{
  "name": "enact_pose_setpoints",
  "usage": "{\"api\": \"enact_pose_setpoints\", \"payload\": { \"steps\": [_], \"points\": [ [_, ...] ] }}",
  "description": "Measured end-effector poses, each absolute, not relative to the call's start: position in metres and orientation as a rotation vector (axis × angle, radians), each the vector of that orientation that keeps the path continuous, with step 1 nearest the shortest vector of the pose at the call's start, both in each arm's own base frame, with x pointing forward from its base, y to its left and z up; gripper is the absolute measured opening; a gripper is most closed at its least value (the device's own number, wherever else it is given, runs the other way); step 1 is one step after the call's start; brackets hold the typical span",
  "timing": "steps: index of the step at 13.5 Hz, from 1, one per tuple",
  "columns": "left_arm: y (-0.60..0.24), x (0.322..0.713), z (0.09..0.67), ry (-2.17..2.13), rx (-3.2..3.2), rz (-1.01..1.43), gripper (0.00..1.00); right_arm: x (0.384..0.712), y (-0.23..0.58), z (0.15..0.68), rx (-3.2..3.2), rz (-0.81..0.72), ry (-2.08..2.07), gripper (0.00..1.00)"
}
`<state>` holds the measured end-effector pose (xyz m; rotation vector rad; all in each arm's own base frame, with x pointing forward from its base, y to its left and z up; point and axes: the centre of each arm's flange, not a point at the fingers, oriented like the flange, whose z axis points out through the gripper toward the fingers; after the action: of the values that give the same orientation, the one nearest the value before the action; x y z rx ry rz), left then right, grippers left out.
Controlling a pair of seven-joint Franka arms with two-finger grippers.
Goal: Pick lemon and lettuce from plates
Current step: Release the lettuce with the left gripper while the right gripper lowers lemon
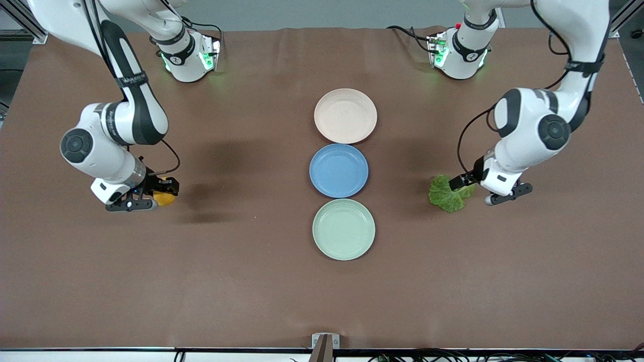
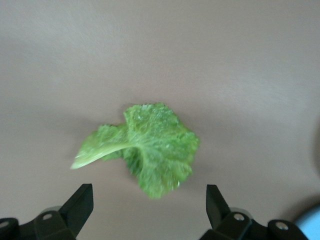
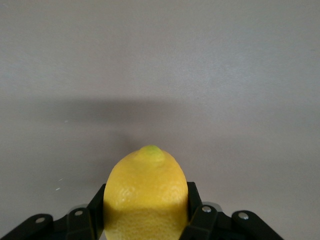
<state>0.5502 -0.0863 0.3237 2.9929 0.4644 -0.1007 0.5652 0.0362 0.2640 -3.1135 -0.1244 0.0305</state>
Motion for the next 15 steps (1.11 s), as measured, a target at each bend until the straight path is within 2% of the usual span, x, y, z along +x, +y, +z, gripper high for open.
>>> {"api": "enact_pose_setpoints", "payload": {
  "steps": [4,7,12,15],
  "points": [
    [-0.057,0.549,0.434,0.335,3.007,-0.148,1.00,0.568,0.025,0.216,-3.124,0.018,-0.229,0.64],
    [-0.054,0.543,0.501,0.298,3.009,-0.111,1.00,0.567,0.016,0.199,-3.091,0.039,-0.228,0.64],
    [-0.055,0.547,0.577,0.270,3.000,-0.011,1.00,0.567,0.026,0.195,-3.044,0.036,-0.290,0.64],
    [-0.044,0.552,0.602,0.263,2.994,0.057,1.00,0.568,0.029,0.188,-3.043,0.048,-0.304,0.64]
  ]
}}
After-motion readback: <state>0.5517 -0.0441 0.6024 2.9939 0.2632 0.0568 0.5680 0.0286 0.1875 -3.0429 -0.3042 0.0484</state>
